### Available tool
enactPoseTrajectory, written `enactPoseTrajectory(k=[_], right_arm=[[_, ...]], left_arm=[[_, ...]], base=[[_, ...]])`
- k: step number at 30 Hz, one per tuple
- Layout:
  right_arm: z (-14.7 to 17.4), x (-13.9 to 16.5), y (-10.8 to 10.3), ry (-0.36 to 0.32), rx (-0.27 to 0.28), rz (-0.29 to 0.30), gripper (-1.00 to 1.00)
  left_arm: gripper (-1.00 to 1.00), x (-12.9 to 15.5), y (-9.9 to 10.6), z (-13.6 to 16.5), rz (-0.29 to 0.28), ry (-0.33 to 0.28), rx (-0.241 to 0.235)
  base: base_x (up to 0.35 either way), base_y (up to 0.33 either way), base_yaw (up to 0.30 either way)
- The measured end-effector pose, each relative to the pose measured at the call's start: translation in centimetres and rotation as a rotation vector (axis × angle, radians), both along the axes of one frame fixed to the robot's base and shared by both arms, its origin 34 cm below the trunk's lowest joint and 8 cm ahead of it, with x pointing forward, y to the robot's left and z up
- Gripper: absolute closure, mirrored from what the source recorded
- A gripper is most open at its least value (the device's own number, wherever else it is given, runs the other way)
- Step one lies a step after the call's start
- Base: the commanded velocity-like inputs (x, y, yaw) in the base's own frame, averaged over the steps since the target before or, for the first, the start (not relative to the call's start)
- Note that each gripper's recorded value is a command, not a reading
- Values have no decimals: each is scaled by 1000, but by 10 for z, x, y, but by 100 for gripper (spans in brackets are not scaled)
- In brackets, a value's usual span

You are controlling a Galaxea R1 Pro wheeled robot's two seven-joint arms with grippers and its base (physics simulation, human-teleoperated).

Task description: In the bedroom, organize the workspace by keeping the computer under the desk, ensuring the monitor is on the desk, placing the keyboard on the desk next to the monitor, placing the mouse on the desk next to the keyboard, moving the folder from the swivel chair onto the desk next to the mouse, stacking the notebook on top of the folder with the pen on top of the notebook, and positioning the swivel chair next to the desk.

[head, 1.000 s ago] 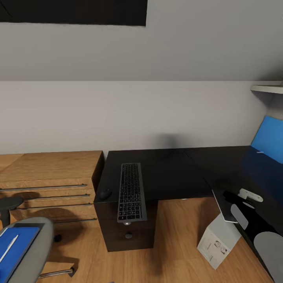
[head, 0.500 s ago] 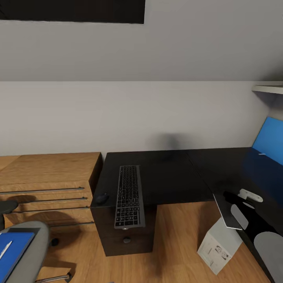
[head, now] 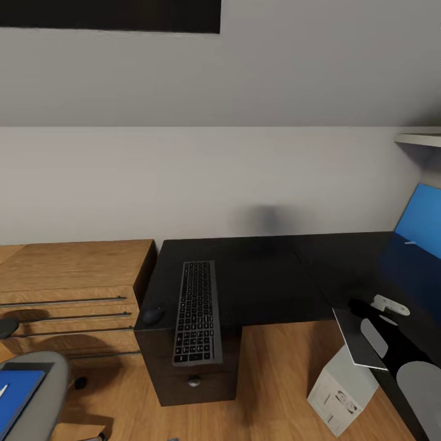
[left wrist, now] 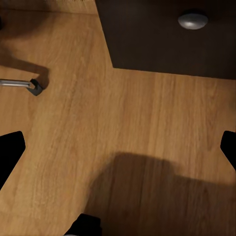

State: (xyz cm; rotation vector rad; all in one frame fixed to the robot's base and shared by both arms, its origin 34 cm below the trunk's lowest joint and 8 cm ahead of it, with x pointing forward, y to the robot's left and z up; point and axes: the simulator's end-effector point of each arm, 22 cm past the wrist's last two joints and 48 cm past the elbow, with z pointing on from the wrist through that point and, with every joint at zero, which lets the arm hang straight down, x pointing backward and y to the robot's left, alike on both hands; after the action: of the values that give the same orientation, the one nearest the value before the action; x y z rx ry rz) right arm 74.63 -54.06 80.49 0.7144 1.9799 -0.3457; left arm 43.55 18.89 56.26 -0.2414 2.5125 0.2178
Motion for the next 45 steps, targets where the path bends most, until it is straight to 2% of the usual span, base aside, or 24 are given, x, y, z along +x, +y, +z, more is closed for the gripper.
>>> enactPoseTrajectory(k=[5,11,17,25,45], right_arm=[[-4,-1,1,1,29,1,-100],[-28,-8,4,37,106,-10,-100],[-44,-12,7,63,139,-11,-100],[-58,-15,2,70,142,-16,-100],[-57,-15,1,70,141,-17,-100]], left_arm=[[-100,5,-2,4,4,-13,-5],[-100,13,-5,0,10,-32,-16],[-100,14,-6,-8,12,-37,-18],[-100,14,-6,-21,13,-37,-19],[-100,13,-3,-23,8,-35,-17]], base=[[5,-3,0],[1,-1,0],[0,0,0],[0,0,0],[-53,46,0]])
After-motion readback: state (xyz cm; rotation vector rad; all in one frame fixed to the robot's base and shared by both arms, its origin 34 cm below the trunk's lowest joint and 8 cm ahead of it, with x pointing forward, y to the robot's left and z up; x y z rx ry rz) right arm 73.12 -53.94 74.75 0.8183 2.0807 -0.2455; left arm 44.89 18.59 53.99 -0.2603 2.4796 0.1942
